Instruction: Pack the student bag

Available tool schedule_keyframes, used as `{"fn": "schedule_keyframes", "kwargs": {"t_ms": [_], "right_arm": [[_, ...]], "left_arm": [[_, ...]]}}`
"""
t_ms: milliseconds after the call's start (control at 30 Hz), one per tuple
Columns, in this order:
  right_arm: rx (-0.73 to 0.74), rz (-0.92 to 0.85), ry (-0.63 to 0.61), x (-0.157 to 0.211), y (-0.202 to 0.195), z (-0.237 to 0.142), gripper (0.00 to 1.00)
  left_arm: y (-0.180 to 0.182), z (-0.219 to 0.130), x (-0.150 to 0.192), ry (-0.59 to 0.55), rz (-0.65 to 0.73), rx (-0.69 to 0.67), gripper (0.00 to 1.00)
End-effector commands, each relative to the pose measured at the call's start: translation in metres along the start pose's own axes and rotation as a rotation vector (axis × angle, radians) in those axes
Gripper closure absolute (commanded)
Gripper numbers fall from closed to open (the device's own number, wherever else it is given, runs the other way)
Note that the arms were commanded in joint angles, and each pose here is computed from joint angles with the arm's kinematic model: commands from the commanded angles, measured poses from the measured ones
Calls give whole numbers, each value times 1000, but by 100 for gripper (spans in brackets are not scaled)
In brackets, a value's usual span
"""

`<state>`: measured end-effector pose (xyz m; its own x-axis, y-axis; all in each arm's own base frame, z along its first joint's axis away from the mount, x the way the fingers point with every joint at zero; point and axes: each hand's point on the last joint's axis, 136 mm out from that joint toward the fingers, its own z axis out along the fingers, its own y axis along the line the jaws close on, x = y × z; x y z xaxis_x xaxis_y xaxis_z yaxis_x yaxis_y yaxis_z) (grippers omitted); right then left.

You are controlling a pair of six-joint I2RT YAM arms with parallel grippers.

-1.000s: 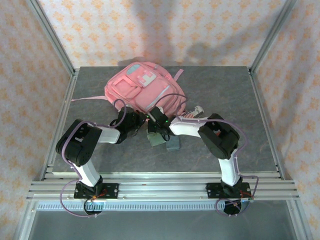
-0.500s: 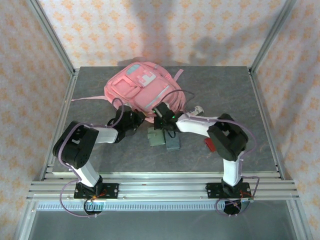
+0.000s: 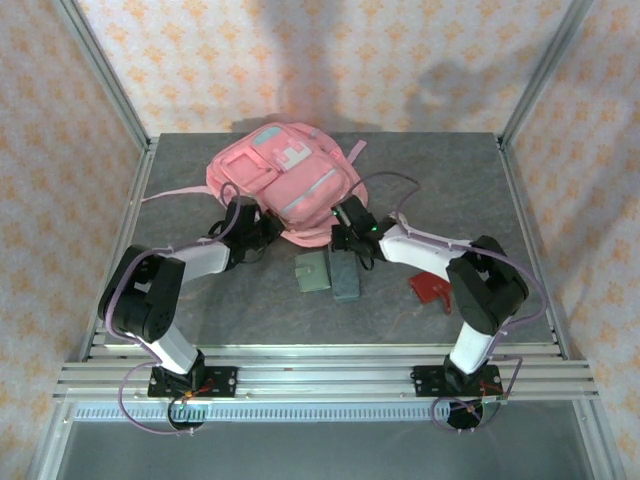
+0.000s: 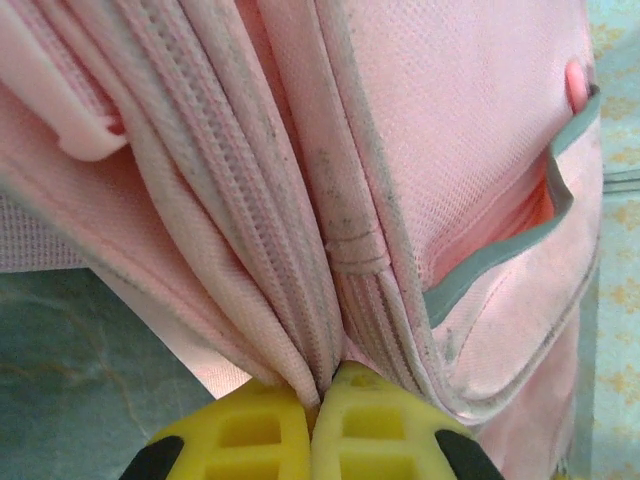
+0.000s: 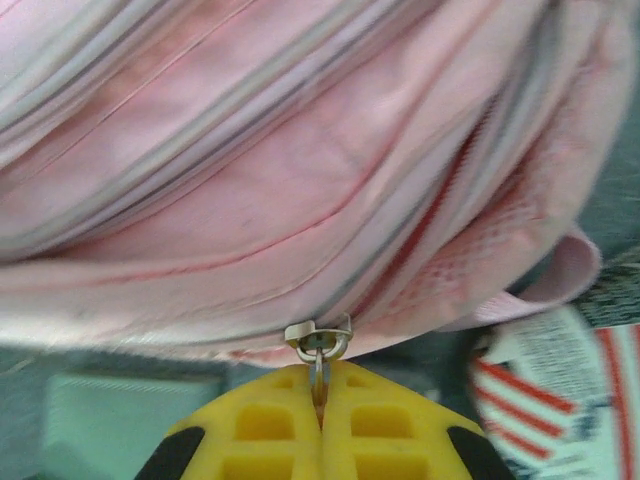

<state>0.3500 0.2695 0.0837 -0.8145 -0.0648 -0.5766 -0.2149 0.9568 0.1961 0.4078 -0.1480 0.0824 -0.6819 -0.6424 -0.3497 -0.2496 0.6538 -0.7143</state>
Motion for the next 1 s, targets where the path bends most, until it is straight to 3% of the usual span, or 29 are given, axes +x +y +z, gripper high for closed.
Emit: {"fn": "schedule_keyframes", "kwargs": {"t_ms": [0, 233, 267, 333, 433, 533, 800, 967], "right_arm": [[-174, -45, 30, 6, 57, -16, 100], [-438, -78, 47, 7, 159, -15, 100], [-470, -79, 50, 8, 170, -15, 100], [-528, -60, 54, 6, 185, -14, 100], [-546, -47, 47, 2, 192, -7, 100], [-555, -45, 55, 4, 195, -1, 100], [-574, -28, 57, 8, 197, 2, 100], [-585, -27, 71, 11, 200, 5, 100]], "left_arm": [[-12, -15, -74, -196, 65, -19, 100], [8, -50, -129, -326, 30, -105, 100], [10, -55, -131, -334, 27, -107, 93], [12, -63, -128, -336, 30, -110, 64], [16, -73, -112, -311, 18, -95, 45], [24, -84, -84, -289, -14, -66, 37], [38, -87, -1, -222, -61, -28, 28], [34, -73, 6, -238, -59, -3, 27]]}}
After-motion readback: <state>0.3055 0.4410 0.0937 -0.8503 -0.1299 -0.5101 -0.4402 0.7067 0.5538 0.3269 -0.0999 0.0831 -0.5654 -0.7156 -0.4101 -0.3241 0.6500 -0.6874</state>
